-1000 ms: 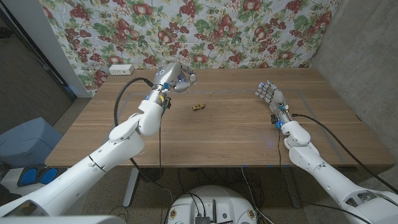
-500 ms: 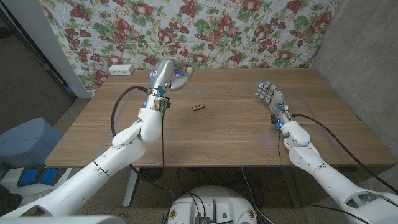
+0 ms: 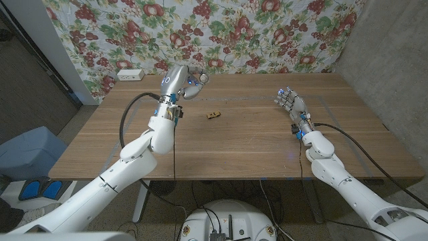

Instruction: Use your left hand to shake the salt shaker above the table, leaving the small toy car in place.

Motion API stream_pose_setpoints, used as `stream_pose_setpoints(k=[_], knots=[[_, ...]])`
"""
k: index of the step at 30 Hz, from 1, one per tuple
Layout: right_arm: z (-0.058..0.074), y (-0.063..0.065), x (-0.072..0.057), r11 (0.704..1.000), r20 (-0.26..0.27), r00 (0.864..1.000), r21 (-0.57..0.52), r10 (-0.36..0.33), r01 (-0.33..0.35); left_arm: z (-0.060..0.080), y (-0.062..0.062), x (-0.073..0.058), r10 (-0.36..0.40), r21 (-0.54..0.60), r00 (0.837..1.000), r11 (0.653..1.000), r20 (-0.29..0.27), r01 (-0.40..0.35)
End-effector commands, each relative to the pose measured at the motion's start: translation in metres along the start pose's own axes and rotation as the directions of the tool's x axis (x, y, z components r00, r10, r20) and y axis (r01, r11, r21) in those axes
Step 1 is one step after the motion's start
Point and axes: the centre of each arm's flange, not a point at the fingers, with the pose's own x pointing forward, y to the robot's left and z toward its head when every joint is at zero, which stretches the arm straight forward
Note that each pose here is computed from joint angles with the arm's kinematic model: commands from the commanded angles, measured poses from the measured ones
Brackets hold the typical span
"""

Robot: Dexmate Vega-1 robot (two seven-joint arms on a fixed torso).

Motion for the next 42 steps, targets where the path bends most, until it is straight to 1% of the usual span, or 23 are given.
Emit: stream_pose_setpoints(k=[1, 15, 18, 22, 24, 27, 29, 32, 35, 38, 42], knots=[[0.001, 0.001, 0.001, 1.0, 0.003, 1.0, -0.001, 0.002, -0.002, -0.001, -0.006, 0.01, -0.204, 0.086, 0.976, 0.974, -0.075, 0.21], [0.0, 0.001, 0.006, 1.0, -0.006, 1.0, -0.002, -0.003, 0.003, -0.006, -0.007, 0.016, -0.219, 0.076, 0.973, 0.972, -0.072, 0.224], [0.0, 0.001, 0.007, 1.0, -0.007, 1.0, 0.0, -0.003, 0.003, -0.005, -0.008, 0.016, -0.216, 0.074, 0.974, 0.972, -0.07, 0.221], [-0.001, 0.0, 0.008, 1.0, -0.005, 1.0, -0.001, 0.0, 0.0, -0.005, -0.007, 0.016, -0.193, 0.065, 0.98, 0.978, -0.057, 0.197], [-0.001, 0.0, 0.008, 1.0, -0.005, 1.0, -0.002, 0.001, -0.001, -0.005, -0.007, 0.015, -0.163, 0.055, 0.986, 0.985, -0.046, 0.166], [-0.002, 0.0, 0.009, 1.0, -0.004, 1.0, 0.001, 0.0, 0.0, -0.007, -0.005, 0.011, -0.087, 0.017, 0.996, 0.996, -0.028, 0.087], [-0.002, 0.0, 0.009, 1.0, -0.004, 1.0, 0.003, 0.0, 0.001, -0.008, -0.003, 0.008, -0.03, -0.009, 0.999, 1.0, -0.016, 0.03], [-0.003, 0.001, 0.01, 1.0, -0.002, 1.0, 0.002, 0.0, 0.0, -0.01, -0.001, 0.004, 0.072, -0.068, 0.997, 0.995, 0.008, -0.072], [-0.003, 0.001, 0.01, 1.0, -0.002, 1.0, 0.001, -0.001, 0.001, -0.011, 0.0, -0.001, 0.159, -0.114, 0.987, 0.981, 0.025, -0.155], [-0.002, 0.001, 0.011, 1.0, -0.004, 1.0, 0.003, -0.004, 0.004, -0.012, 0.001, -0.002, 0.189, -0.131, 0.981, 0.974, 0.035, -0.183], [-0.001, 0.002, 0.012, 1.0, -0.004, 1.0, -0.005, 0.002, -0.002, -0.013, 0.0, -0.002, 0.182, -0.131, 0.983, 0.976, 0.034, -0.176]])
